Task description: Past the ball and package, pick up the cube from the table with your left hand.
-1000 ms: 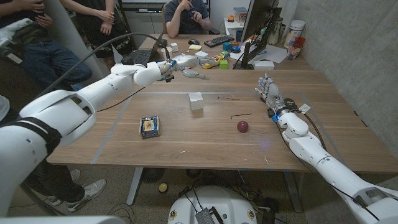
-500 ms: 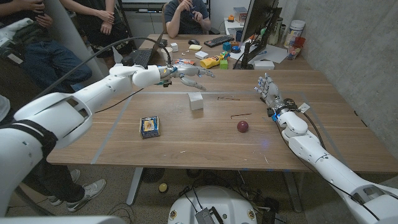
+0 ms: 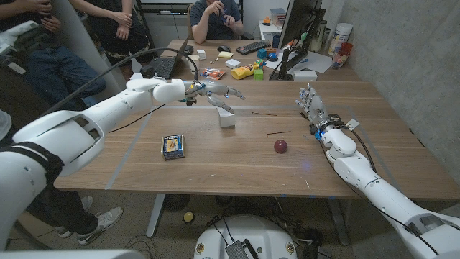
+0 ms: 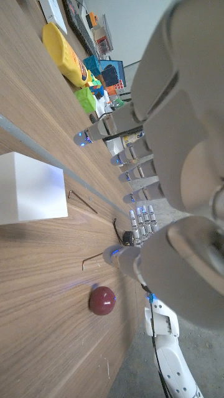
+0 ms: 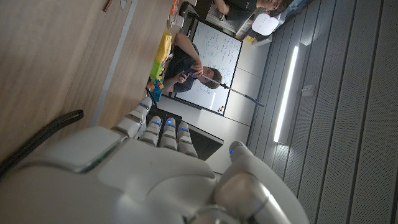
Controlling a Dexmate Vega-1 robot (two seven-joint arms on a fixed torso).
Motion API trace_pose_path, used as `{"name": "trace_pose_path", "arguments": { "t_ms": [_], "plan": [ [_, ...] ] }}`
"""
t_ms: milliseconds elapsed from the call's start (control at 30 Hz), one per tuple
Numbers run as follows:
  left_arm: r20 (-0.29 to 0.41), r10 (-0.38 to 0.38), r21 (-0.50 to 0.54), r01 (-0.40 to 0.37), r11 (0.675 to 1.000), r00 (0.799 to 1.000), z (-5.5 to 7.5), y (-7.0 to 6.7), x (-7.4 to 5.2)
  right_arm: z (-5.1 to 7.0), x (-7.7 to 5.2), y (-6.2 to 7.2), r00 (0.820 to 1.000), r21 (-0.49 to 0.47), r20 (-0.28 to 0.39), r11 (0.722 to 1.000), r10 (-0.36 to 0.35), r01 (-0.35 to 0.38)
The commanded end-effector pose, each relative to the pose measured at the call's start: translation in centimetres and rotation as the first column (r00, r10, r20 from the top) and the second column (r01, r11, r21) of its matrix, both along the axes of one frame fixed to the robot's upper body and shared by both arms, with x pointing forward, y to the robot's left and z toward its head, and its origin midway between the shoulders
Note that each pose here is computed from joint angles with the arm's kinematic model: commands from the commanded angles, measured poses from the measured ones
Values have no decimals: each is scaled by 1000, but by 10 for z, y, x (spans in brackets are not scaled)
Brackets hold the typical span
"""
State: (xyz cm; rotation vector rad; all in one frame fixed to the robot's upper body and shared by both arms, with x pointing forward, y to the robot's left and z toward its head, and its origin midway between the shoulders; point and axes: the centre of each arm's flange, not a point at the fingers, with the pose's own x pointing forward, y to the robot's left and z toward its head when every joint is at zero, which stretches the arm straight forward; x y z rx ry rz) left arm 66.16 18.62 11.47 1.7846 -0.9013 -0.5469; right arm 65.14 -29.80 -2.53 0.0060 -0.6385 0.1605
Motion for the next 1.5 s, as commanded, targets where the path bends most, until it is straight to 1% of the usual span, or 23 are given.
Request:
{"name": "trace_pose_path", "arguments": {
  "t_ms": [33,200,333,533,700,867,1000,1167,1300,1400,1433,1500],
  "plan": [
    [-9,61,61,-60,996,998,-7,3,1,0,-3,-3,1000,9,7,1000,-7,7],
    [-1,85,91,-84,992,996,-10,3,1,0,-4,-4,1000,12,8,1000,-8,8],
    [38,125,139,-129,982,991,-13,1,4,-1,-5,-6,1000,18,9,1000,-13,12],
    [79,146,167,-157,973,986,-17,0,6,-2,-7,-9,1000,23,11,1000,-20,20],
    [69,142,160,-151,975,988,-22,0,9,-2,-9,-10,1000,24,14,999,-23,23],
    [40,133,141,-137,980,990,-31,1,16,0,-9,-9,999,21,21,999,-25,24],
    [22,148,154,-149,977,989,-40,2,23,0,-10,-9,999,21,21,999,-25,25],
    [44,157,159,-162,974,987,-49,3,29,1,-10,-10,999,17,22,1000,-27,26],
    [70,144,154,-153,976,987,-54,1,30,2,-11,-10,999,13,23,999,-31,31],
    [105,125,117,-137,984,987,-55,0,28,3,-11,-10,999,11,24,999,-34,34],
    [131,116,94,-129,987,985,-54,1,26,3,-11,-10,999,10,24,999,-34,34],
    [149,105,86,-119,989,983,-53,1,24,3,-11,-10,999,10,23,999,-34,34]
  ]
}}
